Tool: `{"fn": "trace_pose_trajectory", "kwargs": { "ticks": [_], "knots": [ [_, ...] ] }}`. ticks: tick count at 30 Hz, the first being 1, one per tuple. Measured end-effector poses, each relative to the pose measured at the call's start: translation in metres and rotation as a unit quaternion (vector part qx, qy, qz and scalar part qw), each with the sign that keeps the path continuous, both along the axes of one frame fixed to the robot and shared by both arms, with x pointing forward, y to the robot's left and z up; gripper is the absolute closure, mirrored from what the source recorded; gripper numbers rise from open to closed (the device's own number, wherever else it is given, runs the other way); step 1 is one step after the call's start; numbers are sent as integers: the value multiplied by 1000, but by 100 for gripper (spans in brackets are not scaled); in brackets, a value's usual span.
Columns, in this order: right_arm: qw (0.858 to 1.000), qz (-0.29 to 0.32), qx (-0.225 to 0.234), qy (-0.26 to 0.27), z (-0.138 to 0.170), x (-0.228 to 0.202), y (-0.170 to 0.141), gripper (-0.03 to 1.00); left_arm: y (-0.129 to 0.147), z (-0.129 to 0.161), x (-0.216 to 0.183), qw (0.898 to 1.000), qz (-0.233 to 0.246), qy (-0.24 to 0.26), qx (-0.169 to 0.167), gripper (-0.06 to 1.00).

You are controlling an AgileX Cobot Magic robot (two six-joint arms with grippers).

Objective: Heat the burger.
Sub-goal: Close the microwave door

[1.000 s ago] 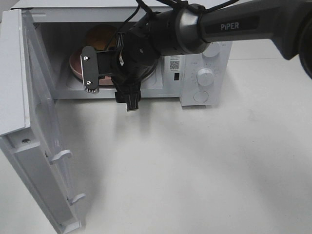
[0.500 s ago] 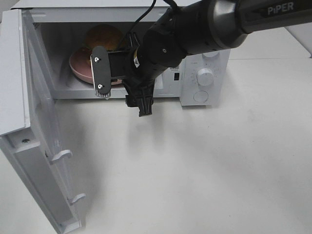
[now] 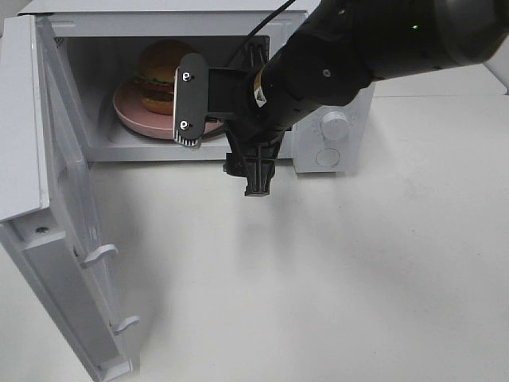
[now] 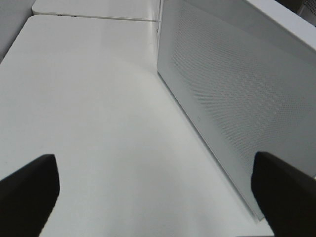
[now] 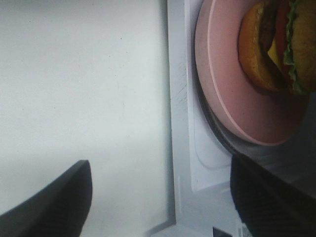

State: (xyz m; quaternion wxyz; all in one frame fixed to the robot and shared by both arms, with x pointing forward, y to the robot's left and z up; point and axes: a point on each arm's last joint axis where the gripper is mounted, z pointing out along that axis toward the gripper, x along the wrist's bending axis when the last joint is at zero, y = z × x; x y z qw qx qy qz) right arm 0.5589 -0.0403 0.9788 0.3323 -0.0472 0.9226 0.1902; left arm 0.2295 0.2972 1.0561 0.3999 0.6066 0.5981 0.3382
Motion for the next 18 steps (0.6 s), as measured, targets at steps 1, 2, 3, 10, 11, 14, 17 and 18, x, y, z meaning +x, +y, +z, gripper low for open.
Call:
{"fn": "trace_pose_trajectory", "kwargs": {
  "ticks": [1, 2, 3, 10, 11, 14, 17, 18],
  "knots": [
    [1000, -18, 18, 6, 7, -6, -5, 20, 0, 0, 0, 1000, 0, 0, 0, -3],
    [1000, -18, 18, 6, 7, -6, -5, 20, 0, 0, 0, 1000, 0, 0, 0, -3],
    [999, -37, 37, 14, 13, -12, -10, 21, 0, 0, 0, 1000, 0, 0, 0, -3],
    [988, -110, 94, 47, 31, -31, -27, 21, 0, 0, 0, 1000, 0, 0, 0, -3],
    [983, -137, 102, 63, 34, -37, -34, 21, 0, 0, 0, 1000, 0, 0, 0, -3],
    [974, -181, 103, 91, 35, -46, -44, 21, 0, 0, 0, 1000, 0, 0, 0, -3],
    [963, -224, 100, 115, 36, -56, -55, 21, 0, 0, 0, 1000, 0, 0, 0, -3],
    [953, -254, 98, 130, 39, -62, -63, 22, 0, 0, 0, 1000, 0, 0, 0, -3]
  ]
}}
